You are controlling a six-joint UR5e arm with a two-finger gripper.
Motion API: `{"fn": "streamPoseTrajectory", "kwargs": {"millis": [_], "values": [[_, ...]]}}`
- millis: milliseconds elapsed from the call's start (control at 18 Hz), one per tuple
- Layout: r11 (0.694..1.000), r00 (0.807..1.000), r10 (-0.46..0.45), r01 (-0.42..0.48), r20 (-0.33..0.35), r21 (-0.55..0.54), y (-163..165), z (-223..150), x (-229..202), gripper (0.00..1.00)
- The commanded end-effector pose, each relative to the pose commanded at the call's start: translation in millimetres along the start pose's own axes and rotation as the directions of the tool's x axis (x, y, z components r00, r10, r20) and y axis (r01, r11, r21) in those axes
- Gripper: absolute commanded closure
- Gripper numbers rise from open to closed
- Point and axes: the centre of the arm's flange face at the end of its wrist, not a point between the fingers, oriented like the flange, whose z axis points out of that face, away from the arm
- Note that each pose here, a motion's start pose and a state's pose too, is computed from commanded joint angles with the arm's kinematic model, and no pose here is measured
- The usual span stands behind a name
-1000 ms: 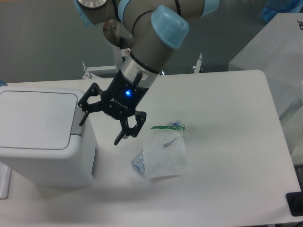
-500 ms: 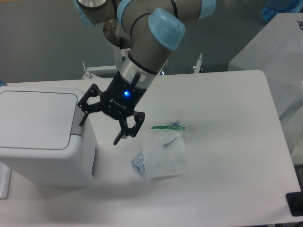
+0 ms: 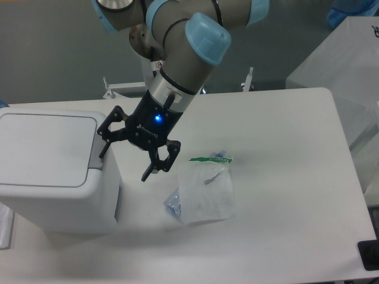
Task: Open the trash can
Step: 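Hook the gripper finger under the lid edge and hold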
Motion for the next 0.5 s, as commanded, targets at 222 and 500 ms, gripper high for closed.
{"fn": "streamPoseTrajectory", "kwargs": {"millis": [222,500], "values": [[1.000,1.000,0.004,-0.004,-0.002,-0.001,-0.5,1.5,2.3,0.00],[1.000,1.000,0.003,-0.003,-0.001,-0.003,0.2,2.0,2.0,0.00]]}}
